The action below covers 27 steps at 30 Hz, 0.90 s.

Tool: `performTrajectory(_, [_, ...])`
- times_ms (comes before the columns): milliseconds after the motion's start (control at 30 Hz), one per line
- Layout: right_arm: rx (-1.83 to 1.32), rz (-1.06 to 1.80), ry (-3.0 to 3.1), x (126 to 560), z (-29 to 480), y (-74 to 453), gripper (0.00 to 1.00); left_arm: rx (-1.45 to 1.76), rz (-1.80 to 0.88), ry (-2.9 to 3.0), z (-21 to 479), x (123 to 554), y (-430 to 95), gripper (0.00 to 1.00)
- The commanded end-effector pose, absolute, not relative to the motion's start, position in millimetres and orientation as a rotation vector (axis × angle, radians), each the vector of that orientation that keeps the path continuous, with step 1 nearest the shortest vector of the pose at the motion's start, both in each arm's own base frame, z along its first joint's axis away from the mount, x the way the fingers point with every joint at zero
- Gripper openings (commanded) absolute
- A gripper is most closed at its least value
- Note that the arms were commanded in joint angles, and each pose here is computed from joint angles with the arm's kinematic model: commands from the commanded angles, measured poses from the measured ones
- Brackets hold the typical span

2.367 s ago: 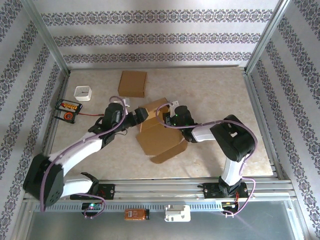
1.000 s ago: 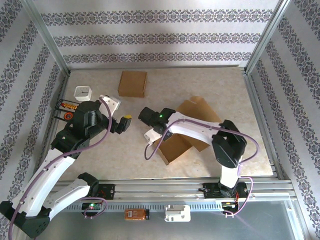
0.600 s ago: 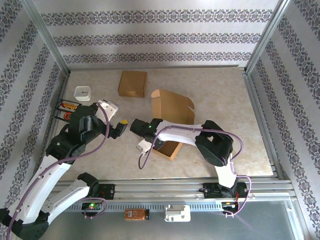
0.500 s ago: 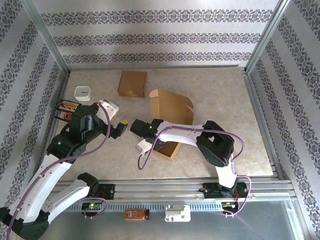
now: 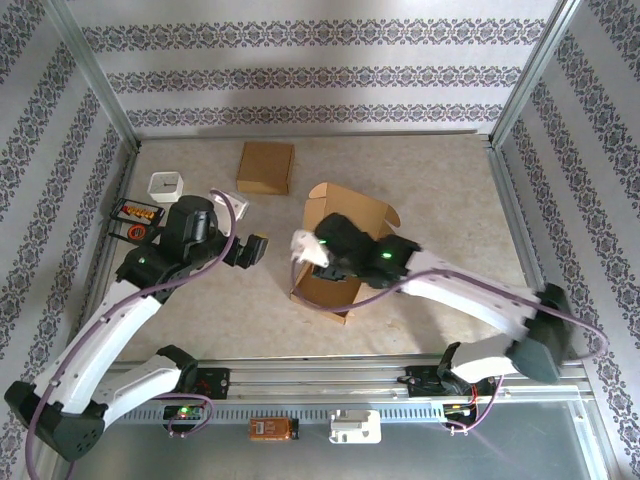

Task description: Fold the paper box

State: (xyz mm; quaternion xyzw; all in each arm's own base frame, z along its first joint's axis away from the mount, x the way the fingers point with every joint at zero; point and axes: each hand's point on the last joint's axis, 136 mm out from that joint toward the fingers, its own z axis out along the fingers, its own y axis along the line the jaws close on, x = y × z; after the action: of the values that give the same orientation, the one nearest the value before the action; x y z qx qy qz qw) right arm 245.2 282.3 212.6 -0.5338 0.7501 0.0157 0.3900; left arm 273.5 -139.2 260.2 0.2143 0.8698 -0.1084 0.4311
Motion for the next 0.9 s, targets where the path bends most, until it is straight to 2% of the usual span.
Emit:
performTrajectory(0, [-0.645, 0.402, 2.2, 241, 219, 250, 0.66, 0.441, -0.481, 2.24, 257, 271, -161, 0.98])
performTrajectory(100, [-0.195, 0.554, 2.298, 232, 211, 212, 0.59, 0.415, -0.607, 2.321, 236, 275, -180, 0.92])
performTrajectory(200, [0.069, 0.652, 2.33, 220, 195, 189, 0.59, 0.38, -0.715, 2.414, 209, 278, -197, 0.84])
performTrajectory(367, [0.497, 0.688, 2.394, 208, 157, 164, 0.6, 0.312, -0.677, 2.522, 172, 287, -213, 0.78])
performTrajectory(567, [0.626, 0.647, 2.628, 198, 104, 187, 0.62, 0.411, -0.448, 2.645, 130, 290, -238, 0.75])
performTrajectory(700, [0.644, 0.586, 2.609, 207, 89, 195, 0.63, 0.469, -0.276, 2.713, 101, 294, -246, 0.75])
performTrajectory(800, [0.62, 0.541, 2.608, 214, 83, 200, 0.63, 0.486, -0.257, 2.728, 84, 297, -254, 0.74])
performTrajectory(867, [0.606, 0.514, 2.606, 217, 80, 203, 0.63, 0.482, -0.277, 2.749, 75, 296, -259, 0.69])
